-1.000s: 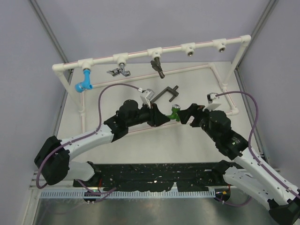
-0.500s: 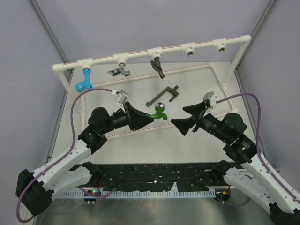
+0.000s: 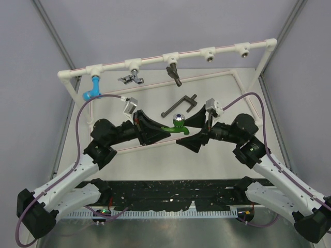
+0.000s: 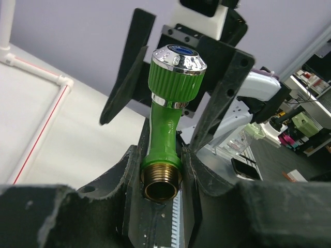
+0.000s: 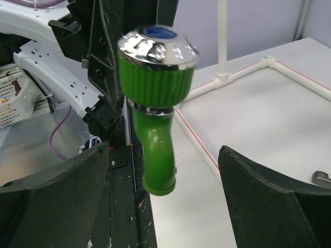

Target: Install the water faucets

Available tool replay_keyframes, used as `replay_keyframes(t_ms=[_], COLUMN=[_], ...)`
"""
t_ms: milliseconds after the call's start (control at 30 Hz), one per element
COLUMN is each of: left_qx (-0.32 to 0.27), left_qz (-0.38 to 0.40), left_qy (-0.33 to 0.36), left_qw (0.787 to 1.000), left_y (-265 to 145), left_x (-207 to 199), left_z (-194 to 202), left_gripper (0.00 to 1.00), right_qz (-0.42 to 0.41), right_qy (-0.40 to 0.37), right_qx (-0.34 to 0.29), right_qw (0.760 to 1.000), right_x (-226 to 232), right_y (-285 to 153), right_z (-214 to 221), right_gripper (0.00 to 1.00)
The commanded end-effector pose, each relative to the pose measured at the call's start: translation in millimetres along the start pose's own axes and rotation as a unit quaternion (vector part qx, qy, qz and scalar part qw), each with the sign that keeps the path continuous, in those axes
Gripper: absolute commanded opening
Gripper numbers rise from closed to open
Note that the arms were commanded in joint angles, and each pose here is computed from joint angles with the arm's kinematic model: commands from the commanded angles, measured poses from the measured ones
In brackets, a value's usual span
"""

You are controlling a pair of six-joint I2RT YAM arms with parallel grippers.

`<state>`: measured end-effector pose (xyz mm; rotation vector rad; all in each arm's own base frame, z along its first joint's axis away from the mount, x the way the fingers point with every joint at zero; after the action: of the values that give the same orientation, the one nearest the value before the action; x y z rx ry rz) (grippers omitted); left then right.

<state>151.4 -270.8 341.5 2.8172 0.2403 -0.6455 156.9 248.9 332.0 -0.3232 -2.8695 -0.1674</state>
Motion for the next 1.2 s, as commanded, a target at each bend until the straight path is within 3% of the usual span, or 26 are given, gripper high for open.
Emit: replay_keyframes(t_ms=[0, 200, 400, 767, 1167], left_qx=[-0.038, -0.033, -0.025, -0.017, -0.009], left_qz=[0.067, 0.071, 0.061, 0.067, 0.069], left_qy=[0.047, 0.051, 0.056, 0.068, 0.075], left_qw=[0.996, 0.996, 0.996, 0.995, 0.995], left_y=[5, 8, 7, 9, 11], left_x=[-37, -39, -35, -40, -42], left_z=[-35, -34, -32, -32, -29], left_gripper=[0.0, 0.0, 0.0, 0.0, 0.0], right_qz=[-0.08, -0.093, -0.105, -0.109, -0.114], right_qy=[-0.035, -0.036, -0.041, -0.027, -0.016], right_qx=[-0.046, -0.051, -0.054, -0.047, -0.052], right_qw=[0.995, 0.994, 0.992, 0.993, 0.992], right_x=[28, 33, 41, 39, 41], right_y=[7, 9, 6, 10, 11], right_z=[-37, -43, -50, -48, -52], right_gripper=[0.88, 0.79, 0.77, 0.55, 0.46])
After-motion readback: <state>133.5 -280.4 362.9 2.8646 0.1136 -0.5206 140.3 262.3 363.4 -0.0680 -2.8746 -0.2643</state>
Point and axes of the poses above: each gripper's point midway between its finger pads, its own y axis out along the fingers, its own x axis along the line the jaws close on, z = x × y, the point moved 2 cm from there along -y, back along the fingers, and after that the axes turned 5 degrees about y, right-handed, at the moved point
